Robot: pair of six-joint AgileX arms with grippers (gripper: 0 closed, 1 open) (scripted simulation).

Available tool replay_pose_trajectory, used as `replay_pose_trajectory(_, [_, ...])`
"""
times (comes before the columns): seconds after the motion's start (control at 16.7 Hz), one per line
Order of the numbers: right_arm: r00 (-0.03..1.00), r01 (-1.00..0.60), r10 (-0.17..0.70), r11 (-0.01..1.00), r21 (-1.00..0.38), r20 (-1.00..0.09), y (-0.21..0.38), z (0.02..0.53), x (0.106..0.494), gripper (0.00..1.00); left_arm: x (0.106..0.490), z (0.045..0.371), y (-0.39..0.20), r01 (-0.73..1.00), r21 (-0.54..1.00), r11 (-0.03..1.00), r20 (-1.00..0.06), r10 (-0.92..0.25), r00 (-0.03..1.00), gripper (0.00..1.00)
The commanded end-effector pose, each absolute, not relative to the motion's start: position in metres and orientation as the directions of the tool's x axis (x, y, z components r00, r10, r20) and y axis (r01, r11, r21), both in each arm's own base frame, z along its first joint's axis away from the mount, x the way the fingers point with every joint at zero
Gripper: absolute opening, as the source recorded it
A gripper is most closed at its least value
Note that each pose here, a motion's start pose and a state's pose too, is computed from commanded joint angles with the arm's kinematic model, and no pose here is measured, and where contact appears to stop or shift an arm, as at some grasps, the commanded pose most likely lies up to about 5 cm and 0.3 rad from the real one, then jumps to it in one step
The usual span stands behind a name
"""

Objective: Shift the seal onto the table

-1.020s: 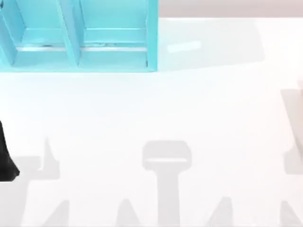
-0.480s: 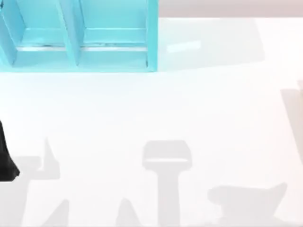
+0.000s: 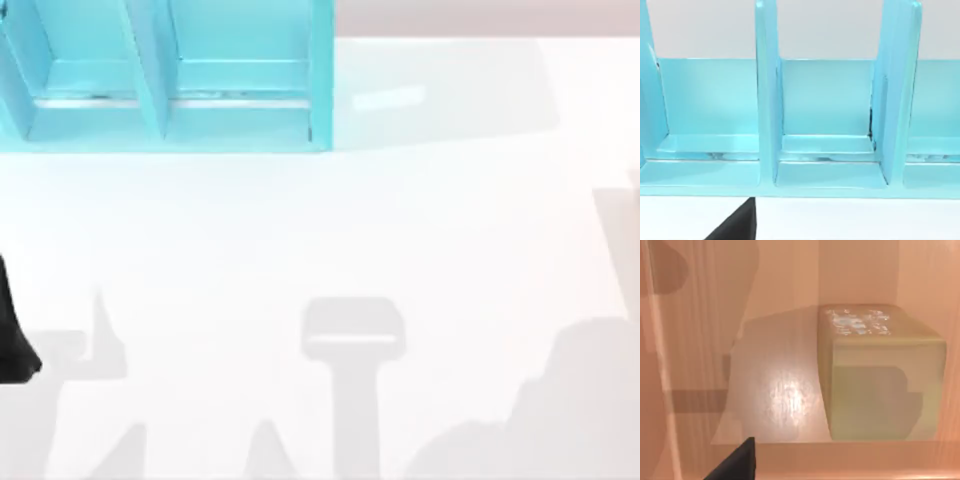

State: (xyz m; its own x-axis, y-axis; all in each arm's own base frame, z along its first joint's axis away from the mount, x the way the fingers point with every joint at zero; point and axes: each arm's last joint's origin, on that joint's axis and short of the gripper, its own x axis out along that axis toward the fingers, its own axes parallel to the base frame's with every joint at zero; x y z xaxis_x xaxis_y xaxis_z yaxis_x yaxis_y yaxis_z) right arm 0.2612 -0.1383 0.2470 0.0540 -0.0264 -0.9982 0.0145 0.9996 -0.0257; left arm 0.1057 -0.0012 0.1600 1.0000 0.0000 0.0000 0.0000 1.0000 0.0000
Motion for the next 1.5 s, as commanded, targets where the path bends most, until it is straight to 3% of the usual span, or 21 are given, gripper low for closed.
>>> replay_pose_trajectory(0.18, [0.001,0.006,0.0,1.0,0.0,-1.0,-0.146,0.242,0.267,1.0,0.106,0.16,-0.001,0.0,0.0,1.0,0.0,0.0,1.0,1.0])
replay_pose_trajectory(0.54, [0.0,0.004,0.001,1.0,0.001,-1.0,-0.145,0.237,0.267,1.0,0.106,0.16,-0.001,0.0,0.0,1.0,0.0,0.0,1.0,1.0])
replay_pose_trajectory(1.08, [0.005,0.006,-0.002,1.0,-0.002,-1.0,-0.147,0.147,0.268,1.0,0.106,0.16,-0.001,0.0,0.0,1.0,0.0,0.0,1.0,1.0])
replay_pose_trajectory(1.38, [0.001,0.006,0.0,1.0,0.0,-1.0,-0.146,0.142,0.267,1.0,0.106,0.16,-0.001,0.0,0.0,1.0,0.0,0.0,1.0,1.0])
replay_pose_trajectory(1.5, [0.001,0.006,0.0,1.0,0.0,-1.0,-0.146,0.142,0.267,0.85,0.106,0.16,-0.001,0.0,0.0,1.0,0.0,0.0,1.0,1.0])
